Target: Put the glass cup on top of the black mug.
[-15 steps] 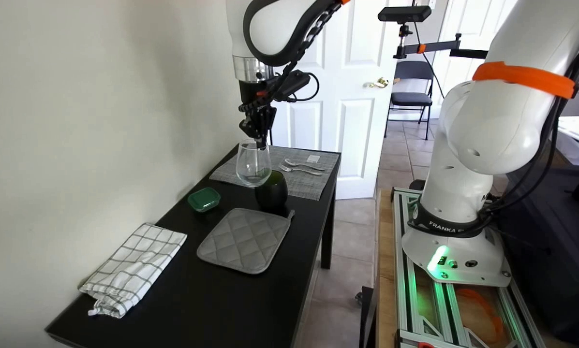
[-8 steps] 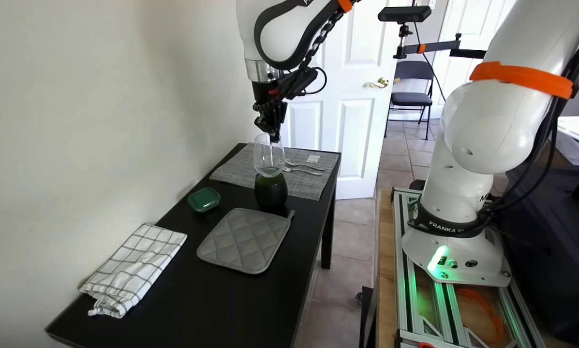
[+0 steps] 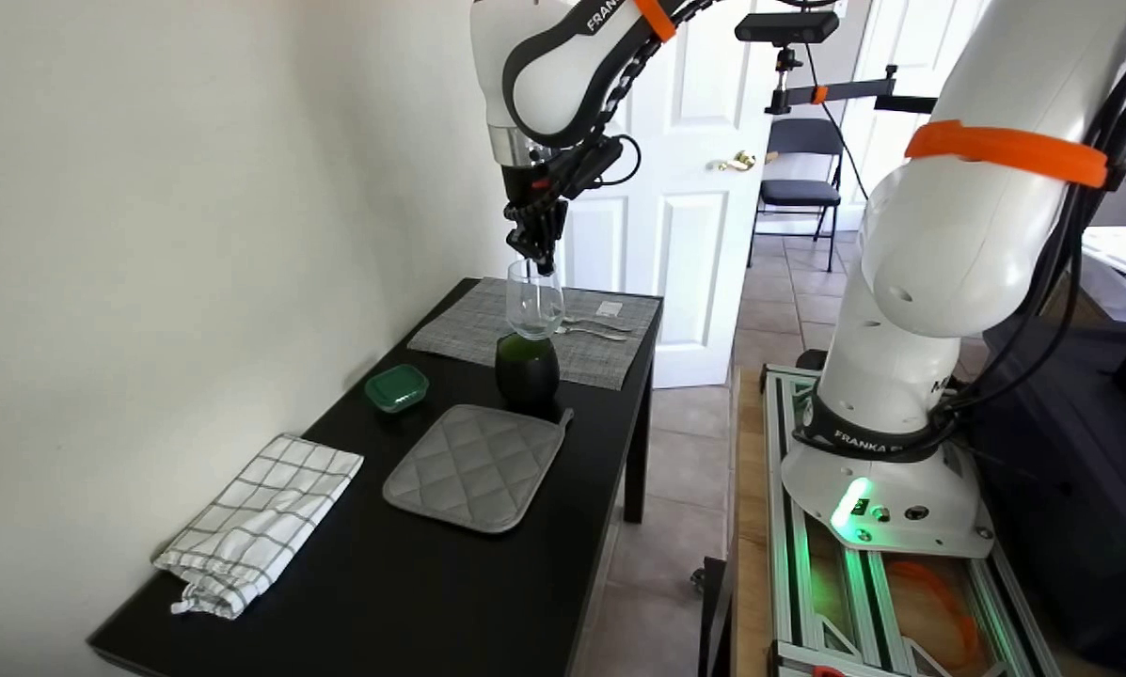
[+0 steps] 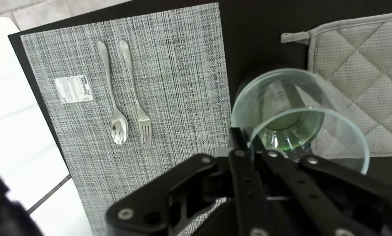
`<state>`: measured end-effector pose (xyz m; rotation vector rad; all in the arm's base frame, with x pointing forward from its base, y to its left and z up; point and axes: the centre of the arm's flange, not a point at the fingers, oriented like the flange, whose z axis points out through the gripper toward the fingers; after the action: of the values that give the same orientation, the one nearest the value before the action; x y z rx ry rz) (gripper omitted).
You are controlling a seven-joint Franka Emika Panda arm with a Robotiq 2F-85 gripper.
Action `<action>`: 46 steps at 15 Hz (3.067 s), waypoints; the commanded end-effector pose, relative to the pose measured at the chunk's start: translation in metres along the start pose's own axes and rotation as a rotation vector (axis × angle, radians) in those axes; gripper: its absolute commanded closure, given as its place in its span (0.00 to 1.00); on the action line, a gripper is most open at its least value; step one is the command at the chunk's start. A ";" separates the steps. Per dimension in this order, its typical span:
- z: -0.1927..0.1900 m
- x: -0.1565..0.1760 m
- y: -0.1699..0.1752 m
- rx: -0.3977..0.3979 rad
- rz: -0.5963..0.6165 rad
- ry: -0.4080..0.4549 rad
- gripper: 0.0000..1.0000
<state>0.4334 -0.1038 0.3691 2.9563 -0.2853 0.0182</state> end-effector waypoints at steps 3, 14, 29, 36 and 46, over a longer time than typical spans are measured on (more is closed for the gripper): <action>0.009 0.015 -0.001 0.002 -0.001 0.029 0.99; 0.022 0.026 -0.018 0.020 -0.026 0.024 0.99; 0.030 0.017 -0.028 0.011 -0.035 0.001 0.99; 0.035 0.012 -0.023 0.007 -0.021 -0.001 0.99; 0.046 0.010 -0.018 0.011 0.023 -0.013 0.99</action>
<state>0.4517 -0.0949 0.3297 2.9677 -0.2909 -0.0106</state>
